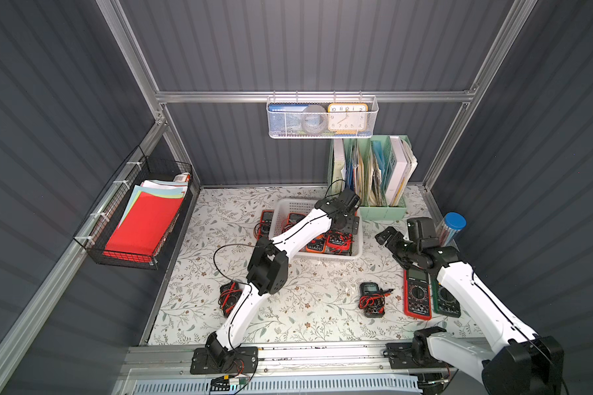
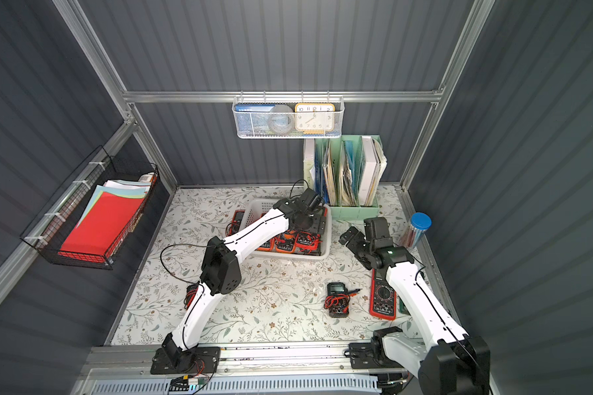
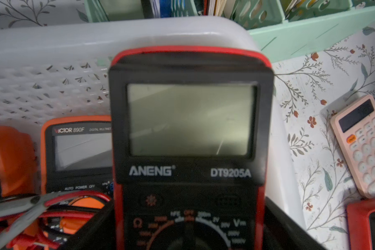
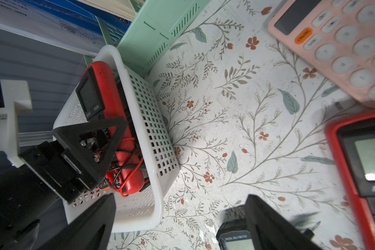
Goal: Put the multimeter into the basket
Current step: Place the multimeter in the basket.
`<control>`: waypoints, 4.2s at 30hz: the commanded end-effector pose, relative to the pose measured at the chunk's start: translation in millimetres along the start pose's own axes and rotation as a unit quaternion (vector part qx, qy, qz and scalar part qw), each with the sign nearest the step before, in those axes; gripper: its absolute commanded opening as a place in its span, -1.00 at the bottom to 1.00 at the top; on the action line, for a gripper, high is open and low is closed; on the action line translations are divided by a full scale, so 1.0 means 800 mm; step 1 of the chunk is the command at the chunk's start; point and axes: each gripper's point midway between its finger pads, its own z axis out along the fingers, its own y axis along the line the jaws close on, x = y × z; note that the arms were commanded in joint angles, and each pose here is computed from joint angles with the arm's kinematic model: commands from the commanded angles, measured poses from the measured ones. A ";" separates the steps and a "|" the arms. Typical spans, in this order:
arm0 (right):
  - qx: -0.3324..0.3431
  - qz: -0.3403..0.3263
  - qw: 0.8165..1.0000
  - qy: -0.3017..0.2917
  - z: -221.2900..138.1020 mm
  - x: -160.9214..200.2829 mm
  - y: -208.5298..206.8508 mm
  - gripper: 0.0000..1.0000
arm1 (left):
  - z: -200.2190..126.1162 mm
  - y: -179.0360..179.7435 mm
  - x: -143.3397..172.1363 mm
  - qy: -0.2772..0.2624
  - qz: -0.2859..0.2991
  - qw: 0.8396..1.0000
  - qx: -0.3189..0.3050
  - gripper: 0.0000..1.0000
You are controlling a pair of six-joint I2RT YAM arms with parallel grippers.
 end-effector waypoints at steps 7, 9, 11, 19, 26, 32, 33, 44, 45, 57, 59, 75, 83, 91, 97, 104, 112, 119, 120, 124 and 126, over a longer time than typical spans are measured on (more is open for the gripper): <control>-0.011 -0.001 1.000 0.016 -0.003 0.006 0.004 0.98 | 0.032 -0.011 0.010 -0.001 -0.030 1.000 -0.002 0.98; -0.011 -0.002 1.000 0.015 -0.004 0.006 0.005 0.98 | 0.030 -0.013 0.009 -0.003 -0.025 1.000 0.001 0.98; -0.012 -0.001 1.000 0.014 -0.005 0.006 0.005 0.98 | 0.026 -0.020 0.006 -0.006 -0.022 1.000 0.014 0.99; -0.012 -0.002 1.000 0.017 -0.003 0.006 0.006 0.98 | -0.018 -0.050 -0.020 -0.031 -0.016 0.997 0.072 0.99; -0.014 -0.002 1.000 0.021 -0.001 0.006 0.008 0.98 | -0.028 -0.048 -0.020 -0.027 -0.024 0.997 0.069 0.98; -0.020 -0.012 0.999 0.035 0.003 0.011 0.012 0.96 | -0.036 -0.038 -0.014 -0.024 -0.005 0.999 0.040 0.99; -0.026 -0.013 0.999 0.045 0.005 0.016 0.015 0.94 | -0.038 -0.041 -0.015 -0.027 -0.002 0.999 0.044 0.99; -0.072 -0.013 0.995 0.070 0.028 0.058 0.041 0.58 | -0.030 -0.059 -0.010 -0.005 -0.055 0.994 0.094 0.98; -0.077 -0.008 0.995 0.070 0.031 0.061 0.043 0.51 | -0.031 -0.055 -0.011 -0.006 -0.061 0.994 0.090 0.99; -0.133 0.016 0.987 0.092 0.064 0.074 0.092 0.14 | -0.021 -0.053 -0.005 0.003 -0.072 0.993 0.092 0.99; -0.137 0.016 0.986 0.093 0.064 0.075 0.098 0.10 | -0.019 -0.055 -0.004 0.004 -0.071 0.993 0.093 0.98; -0.157 0.026 0.987 0.022 -0.002 0.055 0.088 0.21 | -0.012 -0.056 -0.007 0.001 -0.074 0.993 0.094 0.98; -0.168 0.027 0.983 0.076 0.028 0.070 0.109 0.05 | -0.010 -0.054 -0.003 0.004 -0.073 0.993 0.090 0.98; -0.129 0.045 0.987 0.090 0.083 0.080 0.089 -0.05 | -0.026 -0.065 -0.015 -0.008 -0.066 0.991 0.114 0.98; -0.085 0.062 0.991 0.077 0.119 0.077 0.069 -0.05 | -0.040 -0.073 -0.016 -0.007 -0.074 0.988 0.136 0.98; -0.069 0.069 0.993 0.071 0.126 0.076 0.061 -0.03 | -0.073 -0.073 -0.033 -0.032 -0.064 0.987 0.144 0.98; -0.054 0.072 0.994 0.062 0.126 0.071 0.056 -0.02 | -0.084 -0.032 -0.037 -0.057 -0.041 0.996 0.060 0.98; -0.092 0.040 0.993 0.064 0.107 0.063 0.088 0.17 | -0.133 0.017 -0.042 -0.097 0.008 0.995 -0.027 0.99; -0.100 0.032 0.992 0.064 0.101 0.060 0.095 0.23 | -0.146 0.024 -0.044 -0.106 0.018 0.993 -0.039 0.98; -0.123 0.001 0.991 0.059 0.075 0.050 0.120 0.43 | -0.187 0.061 -0.041 -0.125 0.040 0.988 -0.083 0.98; -0.134 -0.010 0.990 0.052 0.062 0.043 0.130 0.52 | -0.207 0.082 -0.035 -0.127 0.036 0.987 -0.095 0.99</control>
